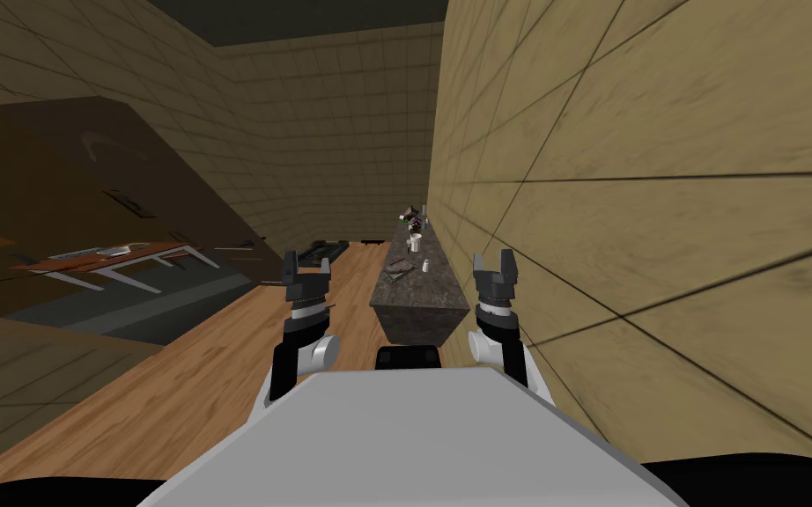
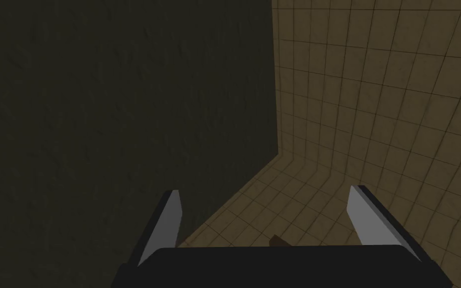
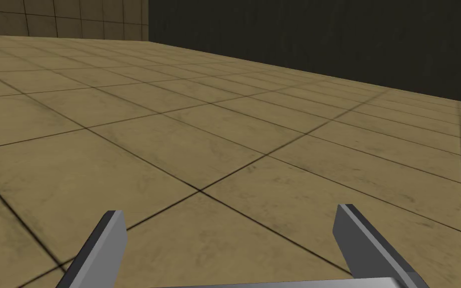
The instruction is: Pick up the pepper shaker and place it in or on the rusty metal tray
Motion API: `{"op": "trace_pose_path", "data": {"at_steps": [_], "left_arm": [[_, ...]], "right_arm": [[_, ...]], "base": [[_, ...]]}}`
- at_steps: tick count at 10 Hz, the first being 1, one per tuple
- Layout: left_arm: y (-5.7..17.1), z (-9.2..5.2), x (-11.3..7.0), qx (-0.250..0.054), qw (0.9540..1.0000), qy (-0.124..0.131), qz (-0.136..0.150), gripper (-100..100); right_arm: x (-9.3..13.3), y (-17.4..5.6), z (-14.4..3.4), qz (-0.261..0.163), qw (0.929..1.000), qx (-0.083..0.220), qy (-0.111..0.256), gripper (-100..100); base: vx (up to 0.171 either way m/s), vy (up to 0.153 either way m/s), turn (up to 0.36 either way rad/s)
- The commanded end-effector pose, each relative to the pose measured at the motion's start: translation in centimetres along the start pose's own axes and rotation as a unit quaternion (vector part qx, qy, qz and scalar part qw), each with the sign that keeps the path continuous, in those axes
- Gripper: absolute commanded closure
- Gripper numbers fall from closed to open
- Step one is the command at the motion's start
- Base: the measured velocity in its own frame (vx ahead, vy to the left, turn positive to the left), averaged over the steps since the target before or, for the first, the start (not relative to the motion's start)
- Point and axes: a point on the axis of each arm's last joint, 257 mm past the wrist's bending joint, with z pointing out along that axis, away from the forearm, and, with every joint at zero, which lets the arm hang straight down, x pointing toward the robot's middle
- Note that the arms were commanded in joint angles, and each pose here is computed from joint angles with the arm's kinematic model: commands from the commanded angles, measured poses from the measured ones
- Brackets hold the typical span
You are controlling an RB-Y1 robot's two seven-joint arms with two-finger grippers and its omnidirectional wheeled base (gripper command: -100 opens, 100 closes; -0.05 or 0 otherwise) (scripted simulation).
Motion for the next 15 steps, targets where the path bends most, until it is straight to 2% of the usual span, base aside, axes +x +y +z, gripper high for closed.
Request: {"op": "trace_pose_path", "data": {"at_steps": [1,5,9,12,13,14,15], "left_arm": [[0.0,0.0,0.0,0.0,1.0,0.0,0.0,0],[0.0,0.0,0.0,0.0,1.0,0.0,0.0,0],[0.0,0.0,0.0,0.0,1.0,0.0,0.0,0],[0.0,0.0,0.0,0.0,1.0,0.0,0.0,0],[0.0,0.0,0.0,0.0,1.0,0.0,0.0,0],[0.0,0.0,0.0,0.0,1.0,0.0,0.0,0],[0.0,0.0,0.0,0.0,1.0,0.0,0.0,0]], "right_arm": [[0.2,-0.5,0.0,0.004,0.9999,0.008,0.013,-100],[-0.2,-3.3,0.2,0.039,0.9972,0.053,0.035,-100],[-1.5,-6.7,0.4,0.084,0.9903,0.106,0.028,-100],[-2.7,-9.4,0.4,0.12,0.9815,0.148,0.011,-100],[-3.5,-10.6,0.5,0.14,0.9766,0.163,0.001,-100],[-3.5,-10.9,0.4,0.14,0.9755,0.17,-0.001,-100],[-4.3,-12.2,0.4,0.159,0.9693,0.187,-0.014,-100]], "base": [[-0.011,0.014,0.021],[-0.06,0.048,0.051],[-0.083,0.089,0.075],[-0.077,0.071,0.079],[-0.058,0.044,0.07],[-0.045,0.042,0.051],[-0.058,0.061,0.09]]}}
